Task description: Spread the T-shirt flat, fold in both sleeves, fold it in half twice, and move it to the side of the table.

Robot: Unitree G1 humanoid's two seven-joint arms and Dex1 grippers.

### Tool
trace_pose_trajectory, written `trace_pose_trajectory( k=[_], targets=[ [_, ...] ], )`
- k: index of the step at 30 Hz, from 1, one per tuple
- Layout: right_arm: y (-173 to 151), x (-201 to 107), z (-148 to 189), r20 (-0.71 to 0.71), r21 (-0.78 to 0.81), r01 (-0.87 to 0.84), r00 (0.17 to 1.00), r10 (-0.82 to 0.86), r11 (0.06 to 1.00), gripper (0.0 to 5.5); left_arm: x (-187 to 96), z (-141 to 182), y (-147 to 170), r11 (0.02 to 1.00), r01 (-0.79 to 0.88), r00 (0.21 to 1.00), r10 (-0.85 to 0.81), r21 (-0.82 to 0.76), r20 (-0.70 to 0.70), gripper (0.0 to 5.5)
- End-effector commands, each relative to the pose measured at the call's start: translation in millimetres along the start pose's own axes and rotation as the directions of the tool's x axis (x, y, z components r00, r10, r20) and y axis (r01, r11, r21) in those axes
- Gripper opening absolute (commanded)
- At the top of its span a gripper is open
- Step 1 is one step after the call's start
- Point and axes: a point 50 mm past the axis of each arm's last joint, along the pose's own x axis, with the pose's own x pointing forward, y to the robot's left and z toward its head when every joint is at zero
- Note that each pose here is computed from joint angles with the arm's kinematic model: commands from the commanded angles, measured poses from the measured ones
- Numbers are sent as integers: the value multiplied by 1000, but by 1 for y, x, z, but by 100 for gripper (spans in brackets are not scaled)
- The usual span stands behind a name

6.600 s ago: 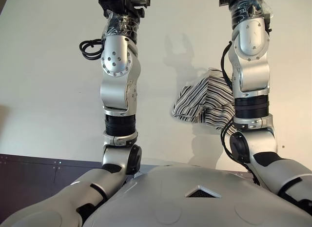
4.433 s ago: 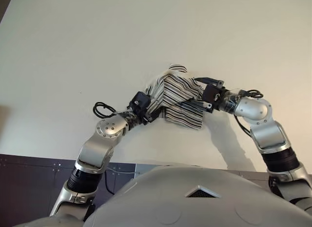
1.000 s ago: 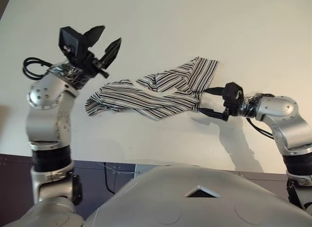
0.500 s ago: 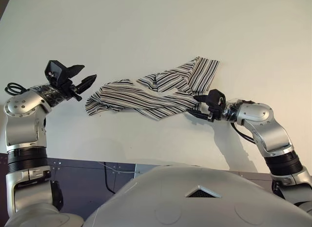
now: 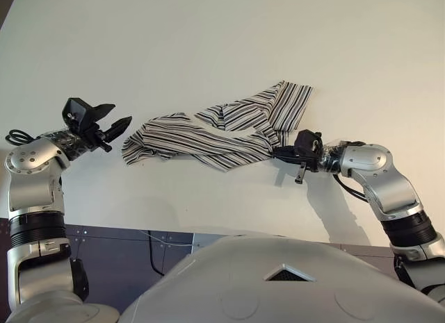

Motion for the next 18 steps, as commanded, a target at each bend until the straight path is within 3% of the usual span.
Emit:
trace_pose_trajectory(
  k=[1, 5, 8, 10, 12, 18],
  targets=[
    [-6, -10, 8, 57, 18, 23, 998, -24, 1000, 13, 5, 26, 1, 993, 45, 998, -50, 111, 46, 243],
    [-5, -32, 28, 205, 80, -21, 979, 4, 997, 13, 11, 44, -3, 975, 170, 983, -178, 144, 46, 243],
    [-7, -37, 36, 250, 92, -49, 968, 24, 995, 10, 14, 44, -2, 962, 259, 964, -262, 86, 33, 288],
    [-12, -40, 36, 260, 107, -31, 965, 2, 994, 10, 22, 40, -4, 949, 311, 950, -311, 57, -5, 327],
    [-14, -41, 31, 241, 105, -31, 971, 5, 994, 10, 30, 23, -11, 927, 371, 925, -366, 43, -101, 327],
    [-7, -36, 27, 227, 103, -55, 973, 30, 993, 10, 37, 11, 11, 955, 294, 945, -296, -36, -140, 327]
  ],
)
